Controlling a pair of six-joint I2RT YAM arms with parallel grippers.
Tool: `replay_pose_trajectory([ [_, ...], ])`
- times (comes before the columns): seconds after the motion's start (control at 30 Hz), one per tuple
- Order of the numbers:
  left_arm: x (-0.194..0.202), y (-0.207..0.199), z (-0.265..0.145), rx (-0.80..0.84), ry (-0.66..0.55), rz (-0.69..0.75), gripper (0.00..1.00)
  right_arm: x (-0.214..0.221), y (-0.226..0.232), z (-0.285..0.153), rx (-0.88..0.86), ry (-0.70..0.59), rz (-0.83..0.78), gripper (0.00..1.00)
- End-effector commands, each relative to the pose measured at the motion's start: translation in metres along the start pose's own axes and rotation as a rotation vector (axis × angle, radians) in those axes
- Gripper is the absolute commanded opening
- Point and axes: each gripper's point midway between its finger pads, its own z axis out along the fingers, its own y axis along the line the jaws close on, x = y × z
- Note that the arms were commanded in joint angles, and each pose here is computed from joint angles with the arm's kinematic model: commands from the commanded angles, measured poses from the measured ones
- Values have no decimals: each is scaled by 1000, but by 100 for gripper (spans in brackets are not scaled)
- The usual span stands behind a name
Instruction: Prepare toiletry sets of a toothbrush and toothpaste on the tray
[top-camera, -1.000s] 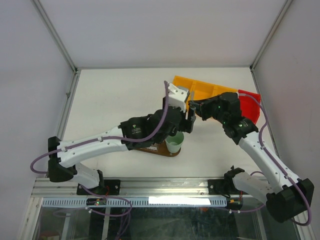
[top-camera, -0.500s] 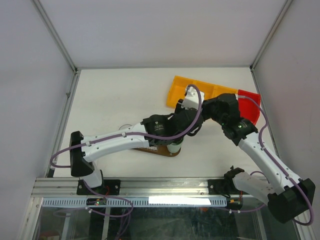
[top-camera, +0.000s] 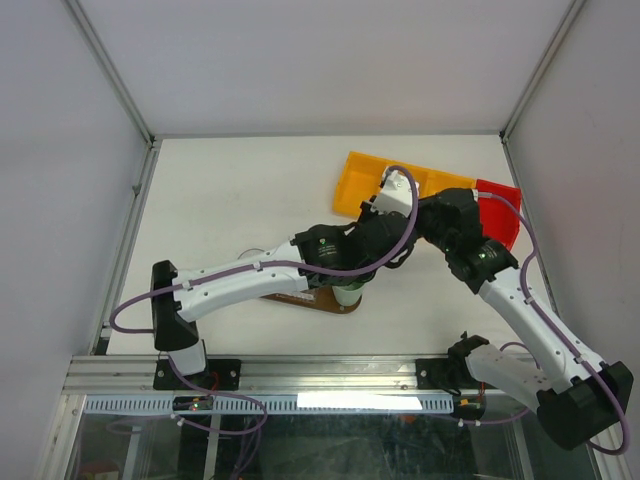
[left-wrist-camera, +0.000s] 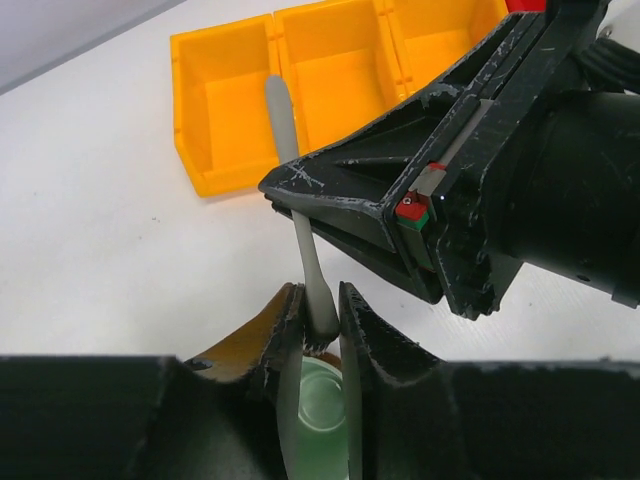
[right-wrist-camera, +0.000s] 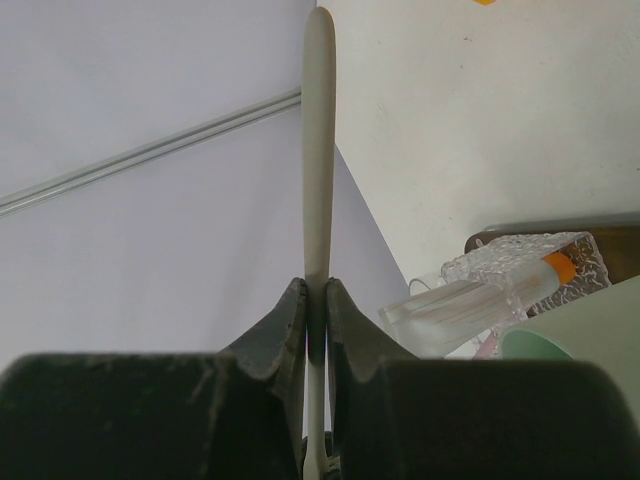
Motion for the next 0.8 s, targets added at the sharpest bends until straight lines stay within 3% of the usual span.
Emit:
replay_pose_trajectory([
  [0.0, -19, -3, -9, 3, -45, 13, 16, -1, 17, -8, -61, -21, 7, 0],
  [0.1, -20, -2, -11, -6, -49, 11, 4, -2, 16, -8, -67, -23, -8, 1],
  [0.17, -20, 1, -12, -12, -51, 3, 0, -2, 16, -9, -73, -27, -25, 9],
  [0.37, -18, 13, -23, -26, -58, -68, 0, -11, 17, -18, -141, -85, -162, 63],
  [0.47, -17, 21, -32, -19, -62, -127, 0, -24, 18, -32, -171, -167, -296, 82],
  [0.67, -17, 39, -58, 25, -57, -260, 0, -51, 31, -74, -212, -356, -588, 92],
  [0.77, -10, 45, -72, 54, -21, -307, 0, -49, 47, -97, -265, -390, -852, 95],
])
